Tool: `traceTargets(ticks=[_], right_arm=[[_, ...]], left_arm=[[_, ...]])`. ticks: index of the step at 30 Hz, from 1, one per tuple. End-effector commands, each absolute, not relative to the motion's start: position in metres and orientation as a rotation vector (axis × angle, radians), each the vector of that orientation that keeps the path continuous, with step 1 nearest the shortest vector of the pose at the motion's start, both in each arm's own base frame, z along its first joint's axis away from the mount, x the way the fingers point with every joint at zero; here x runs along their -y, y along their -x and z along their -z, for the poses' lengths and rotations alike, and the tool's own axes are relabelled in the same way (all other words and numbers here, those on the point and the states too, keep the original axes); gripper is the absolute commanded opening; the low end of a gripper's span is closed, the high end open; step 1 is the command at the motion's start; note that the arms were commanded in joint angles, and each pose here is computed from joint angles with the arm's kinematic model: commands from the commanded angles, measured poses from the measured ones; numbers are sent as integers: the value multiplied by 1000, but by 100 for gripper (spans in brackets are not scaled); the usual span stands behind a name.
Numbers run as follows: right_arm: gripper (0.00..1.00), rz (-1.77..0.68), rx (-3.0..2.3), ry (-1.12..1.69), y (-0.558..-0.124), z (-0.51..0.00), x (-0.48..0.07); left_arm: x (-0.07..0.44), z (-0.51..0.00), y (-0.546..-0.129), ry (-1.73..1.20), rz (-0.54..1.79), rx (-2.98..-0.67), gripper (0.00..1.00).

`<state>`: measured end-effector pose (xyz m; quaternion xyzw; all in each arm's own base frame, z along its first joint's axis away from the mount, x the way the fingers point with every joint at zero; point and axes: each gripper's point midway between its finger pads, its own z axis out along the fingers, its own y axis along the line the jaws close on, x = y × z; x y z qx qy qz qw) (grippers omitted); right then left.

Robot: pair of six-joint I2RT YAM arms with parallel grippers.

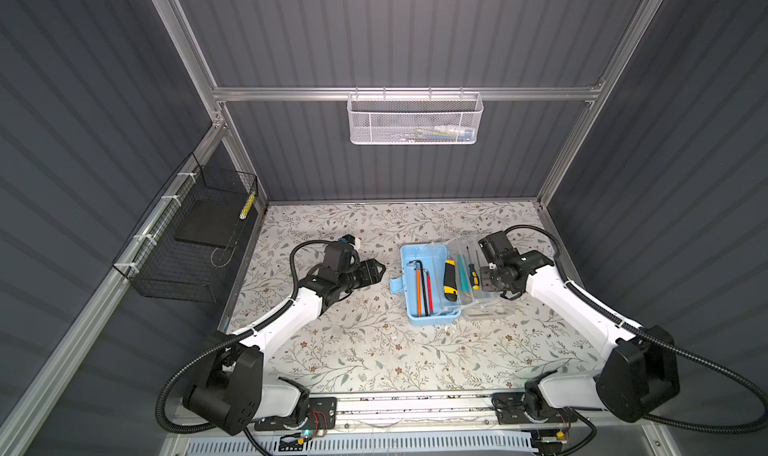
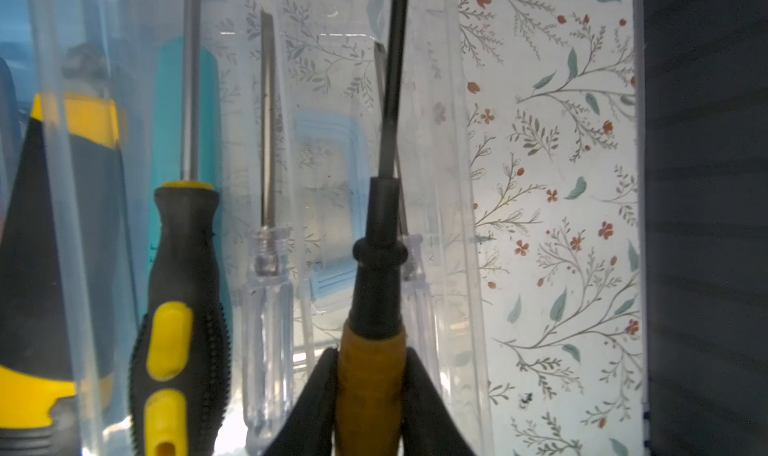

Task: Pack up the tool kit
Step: 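Lift the yellow-handled screwdriver and place it in the clear tray, then withdraw the right gripper while left gripper grasps the blue box edge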

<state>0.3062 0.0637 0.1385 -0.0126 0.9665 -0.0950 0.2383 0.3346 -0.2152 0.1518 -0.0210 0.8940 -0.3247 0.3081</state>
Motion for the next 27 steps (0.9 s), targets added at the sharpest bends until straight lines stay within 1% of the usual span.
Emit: traceTargets(ticks=[1,5,10,13,15,17,25,27], right_arm=[[37,224,-2638,36,-305,-144,-67],[46,160,-2615,28,-302,-158,-72],[46,25,-2516,-41,-295,-191,-77],[46,-148,-2427,-110,-286,-212,-86],[46,-261,-2396,-146,-278,-217,-93],[46,-306,-2380,-181,-269,-218,-93],[46,-239,-2411,-241,-244,-200,-73],[46,-231,-2413,-264,-240,-195,-69]], left_arm=[[221,-160,-345,12,832,-2339,70],[227,-155,-353,-7,815,-2356,70],[240,-151,-365,-51,778,-2370,69],[253,-149,-371,-109,704,-2373,68],[261,-147,-377,-140,678,-2384,68],[269,-143,-383,-156,660,-2390,66],[281,-115,-411,-226,424,-2453,60],[281,-110,-419,-235,363,-2461,55]])
